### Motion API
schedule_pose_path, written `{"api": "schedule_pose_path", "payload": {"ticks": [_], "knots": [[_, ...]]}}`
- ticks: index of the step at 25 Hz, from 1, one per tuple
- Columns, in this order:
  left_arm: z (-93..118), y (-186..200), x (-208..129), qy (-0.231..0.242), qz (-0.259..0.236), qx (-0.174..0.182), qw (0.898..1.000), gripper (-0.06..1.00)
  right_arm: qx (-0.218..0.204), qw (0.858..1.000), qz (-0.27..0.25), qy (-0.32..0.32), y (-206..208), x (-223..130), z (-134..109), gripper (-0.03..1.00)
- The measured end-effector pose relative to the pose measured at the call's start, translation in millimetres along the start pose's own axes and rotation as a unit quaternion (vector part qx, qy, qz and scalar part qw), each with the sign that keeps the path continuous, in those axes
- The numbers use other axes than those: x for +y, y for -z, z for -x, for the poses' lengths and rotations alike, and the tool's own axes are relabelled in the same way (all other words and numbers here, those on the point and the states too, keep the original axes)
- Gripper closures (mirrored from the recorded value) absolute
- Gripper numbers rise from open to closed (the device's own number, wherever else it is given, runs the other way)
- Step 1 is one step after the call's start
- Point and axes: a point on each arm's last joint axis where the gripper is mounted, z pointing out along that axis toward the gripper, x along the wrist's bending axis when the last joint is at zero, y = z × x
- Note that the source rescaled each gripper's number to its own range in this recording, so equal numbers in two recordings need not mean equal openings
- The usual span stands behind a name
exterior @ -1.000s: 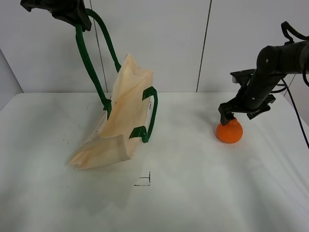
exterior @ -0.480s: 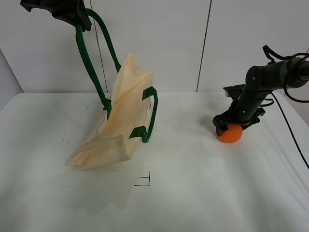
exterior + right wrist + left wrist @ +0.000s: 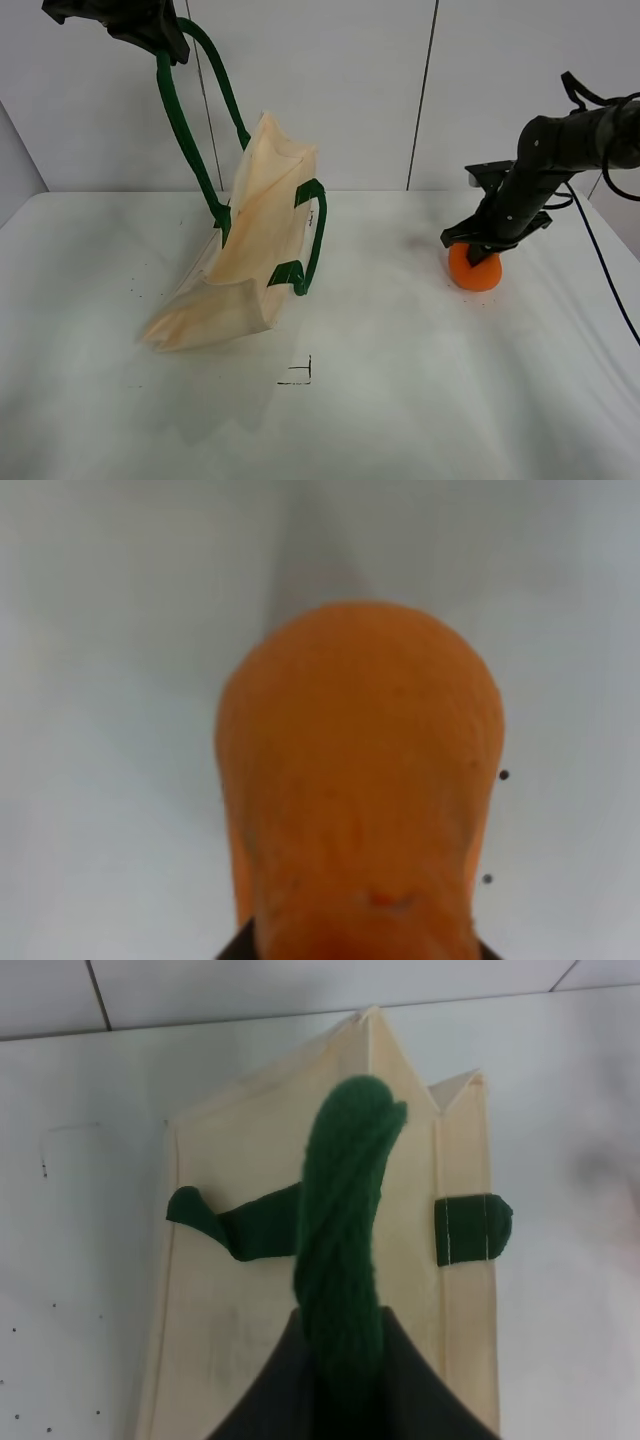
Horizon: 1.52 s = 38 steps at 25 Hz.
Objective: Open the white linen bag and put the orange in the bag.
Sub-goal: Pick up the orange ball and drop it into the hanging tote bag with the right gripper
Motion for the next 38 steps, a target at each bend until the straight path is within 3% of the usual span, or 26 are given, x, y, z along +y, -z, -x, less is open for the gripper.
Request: {"api": "schedule_pose_path", "payload": {"ticks": [7,12,17,23,27,38], "knots": [[0,0,0,-0.001,0.000,0.000,1.000,0.94,0.094,0.990,0.099,0.017,103,36,-24,0.96],[0,0,0,-0.001,0.000,0.000,1.000,0.94,0.160,0.973,0.153,0.069,158,54,-66,0.97],[0,0,0,-0.002,0.000,0.000,1.000,0.94,0.230,0.952,0.164,0.121,166,52,-129,0.97],[0,0,0,-0.003,0.000,0.000,1.000,0.94,0.317,0.923,0.147,0.160,138,47,-196,0.97],[0,0,0,-0.003,0.000,0.000,1.000,0.94,0.318,0.928,0.113,0.154,111,47,-203,0.97],[0,0,0,-0.004,0.000,0.000,1.000,0.94,0.293,0.939,0.099,0.151,83,50,-205,0.97]]}}
